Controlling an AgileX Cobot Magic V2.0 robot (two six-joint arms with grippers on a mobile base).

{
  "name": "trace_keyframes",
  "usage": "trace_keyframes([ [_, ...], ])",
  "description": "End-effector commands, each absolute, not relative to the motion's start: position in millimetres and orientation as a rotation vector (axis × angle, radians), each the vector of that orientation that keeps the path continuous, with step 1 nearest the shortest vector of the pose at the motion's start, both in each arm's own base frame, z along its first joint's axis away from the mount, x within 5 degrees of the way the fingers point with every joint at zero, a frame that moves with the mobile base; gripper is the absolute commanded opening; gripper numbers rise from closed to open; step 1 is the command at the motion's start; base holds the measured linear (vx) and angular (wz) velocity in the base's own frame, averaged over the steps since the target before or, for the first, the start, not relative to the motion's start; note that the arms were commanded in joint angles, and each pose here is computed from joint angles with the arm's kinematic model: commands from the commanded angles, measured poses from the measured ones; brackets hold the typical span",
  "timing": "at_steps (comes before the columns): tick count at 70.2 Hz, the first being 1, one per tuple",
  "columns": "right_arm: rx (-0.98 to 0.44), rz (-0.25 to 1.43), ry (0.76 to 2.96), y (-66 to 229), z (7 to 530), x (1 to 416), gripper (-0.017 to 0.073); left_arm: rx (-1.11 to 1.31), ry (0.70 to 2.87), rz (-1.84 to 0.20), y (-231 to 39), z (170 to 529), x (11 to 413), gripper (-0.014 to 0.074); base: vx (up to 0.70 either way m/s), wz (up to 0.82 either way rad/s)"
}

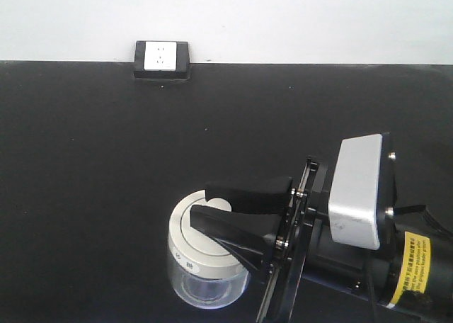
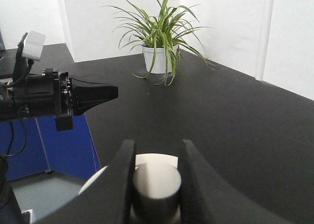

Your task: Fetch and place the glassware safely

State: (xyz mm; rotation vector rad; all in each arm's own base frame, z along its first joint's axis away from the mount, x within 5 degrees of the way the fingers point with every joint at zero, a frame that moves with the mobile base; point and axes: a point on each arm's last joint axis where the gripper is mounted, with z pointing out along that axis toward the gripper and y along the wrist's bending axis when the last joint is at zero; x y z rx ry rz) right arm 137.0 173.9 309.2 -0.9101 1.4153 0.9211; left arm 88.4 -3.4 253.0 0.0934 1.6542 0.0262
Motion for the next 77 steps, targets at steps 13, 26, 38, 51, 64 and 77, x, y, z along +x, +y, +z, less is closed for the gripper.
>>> trace_keyframes([
  [13,-0.882,0.888,1.352,177.8,322.6,145.8,0.0000,0.087,1.563,0.004,-4.8,268.2,89.4,-0.0007,0.00,0.00],
  [26,-0.925,0.795,1.328,190.2,330.7,163.2,0.0000,0.087,1.563,0.004,-4.8,268.2,89.4,-0.0007,0.00,0.00],
  [38,-0.932,0.737,1.313,202.6,339.4,187.5,0.0000,0.087,1.563,0.004,-4.8,268.2,89.4,-0.0007,0.00,0.00],
  [51,-0.851,0.758,1.285,193.0,341.3,223.8,0.0000,0.087,1.563,0.004,-4.8,268.2,89.4,-0.0007,0.00,0.00],
  [64,-0.847,0.743,1.255,171.8,332.4,264.0,0.0000,0.087,1.563,0.004,-4.8,268.2,89.4,-0.0007,0.00,0.00],
  [77,-0.875,0.760,1.217,154.8,317.7,305.2,0.0000,0.087,1.563,0.004,-4.8,268.2,89.4,-0.0007,0.00,0.00],
])
